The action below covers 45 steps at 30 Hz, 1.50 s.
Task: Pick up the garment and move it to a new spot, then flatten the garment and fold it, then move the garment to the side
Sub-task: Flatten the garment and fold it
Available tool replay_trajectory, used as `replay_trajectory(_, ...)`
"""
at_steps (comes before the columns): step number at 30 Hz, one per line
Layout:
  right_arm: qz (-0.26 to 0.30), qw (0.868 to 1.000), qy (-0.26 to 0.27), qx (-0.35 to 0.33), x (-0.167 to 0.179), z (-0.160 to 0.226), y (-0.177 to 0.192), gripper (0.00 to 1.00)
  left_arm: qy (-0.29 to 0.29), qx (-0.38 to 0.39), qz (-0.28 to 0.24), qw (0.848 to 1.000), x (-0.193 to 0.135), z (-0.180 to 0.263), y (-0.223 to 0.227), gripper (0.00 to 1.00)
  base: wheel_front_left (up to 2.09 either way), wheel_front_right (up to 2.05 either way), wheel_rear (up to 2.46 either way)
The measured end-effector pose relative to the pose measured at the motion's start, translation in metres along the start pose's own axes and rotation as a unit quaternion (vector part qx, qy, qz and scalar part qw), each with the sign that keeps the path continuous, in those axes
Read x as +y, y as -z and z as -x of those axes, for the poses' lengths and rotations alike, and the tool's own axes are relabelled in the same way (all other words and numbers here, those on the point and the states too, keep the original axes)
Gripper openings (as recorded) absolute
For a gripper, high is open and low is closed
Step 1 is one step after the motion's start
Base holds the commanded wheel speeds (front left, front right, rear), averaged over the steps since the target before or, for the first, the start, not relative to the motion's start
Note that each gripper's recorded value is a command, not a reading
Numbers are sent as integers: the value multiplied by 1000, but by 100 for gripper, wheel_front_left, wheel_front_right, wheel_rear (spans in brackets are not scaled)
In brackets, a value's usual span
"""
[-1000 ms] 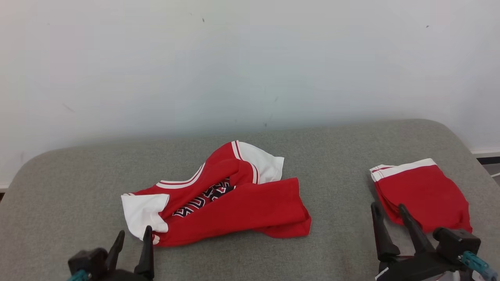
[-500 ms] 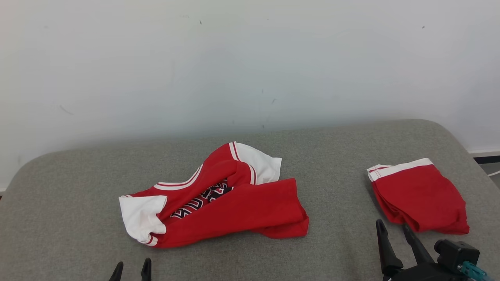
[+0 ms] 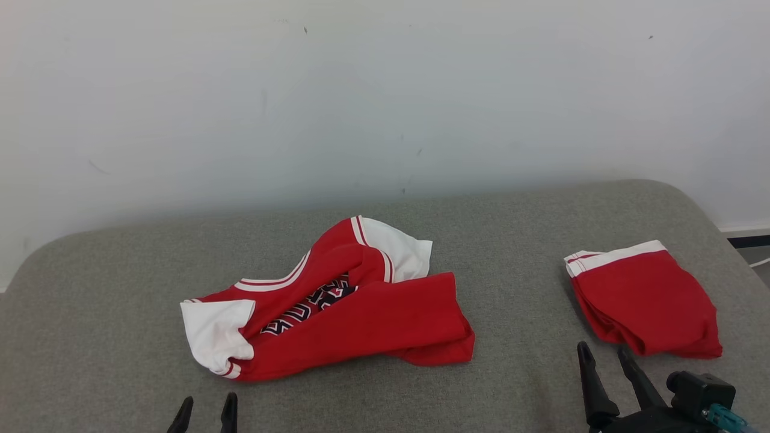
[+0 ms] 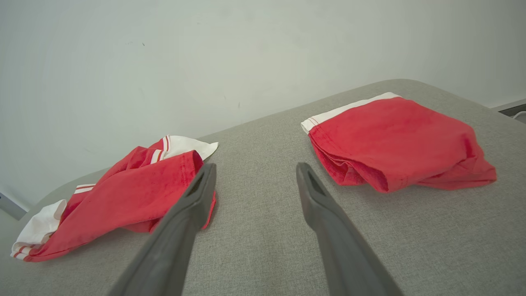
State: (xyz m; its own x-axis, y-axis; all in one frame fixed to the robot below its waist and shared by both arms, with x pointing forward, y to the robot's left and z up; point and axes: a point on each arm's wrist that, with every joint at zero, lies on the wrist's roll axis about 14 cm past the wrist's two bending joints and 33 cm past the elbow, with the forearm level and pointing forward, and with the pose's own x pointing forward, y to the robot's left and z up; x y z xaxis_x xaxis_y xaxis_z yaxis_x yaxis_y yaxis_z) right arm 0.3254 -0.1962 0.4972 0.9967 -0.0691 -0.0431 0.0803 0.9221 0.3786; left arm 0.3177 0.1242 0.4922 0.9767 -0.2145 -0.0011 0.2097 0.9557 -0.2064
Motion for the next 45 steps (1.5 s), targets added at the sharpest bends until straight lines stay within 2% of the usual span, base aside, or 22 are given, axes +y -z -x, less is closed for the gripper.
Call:
replay_trajectory(9,4,1000,-8,9,3,-2,4,100,2,-3,1,1000,-2,-3,-5,100,0,0,0)
replay_trajectory(15,37,998,-51,28,23,-22,2,100,8,42,-21,999,1,-27,1,100,0,0,0)
replay_trajectory(18,55,993,-85,64,42,-32,13,100,15,71,-45,996,3,-47,1,100,0,0,0)
replay_trajectory(20,82,983,-114,118,55,-38,33,100,15,104,-60,993,6,-67,3,100,0,0,0)
replay_trajectory(24,119,966,-135,185,65,-49,56,100,4,157,-67,985,12,-89,10,100,0,0,0)
replay_trajectory(31,165,939,-176,244,97,-86,68,100,-24,270,-82,959,34,-109,42,100,0,0,0)
replay_trajectory(38,169,915,-154,333,82,-95,110,100,-37,340,-81,936,39,-127,64,100,0,0,0)
replay_trajectory(45,166,894,-181,375,97,-94,134,100,-66,378,-80,920,58,-123,75,100,0,0,0)
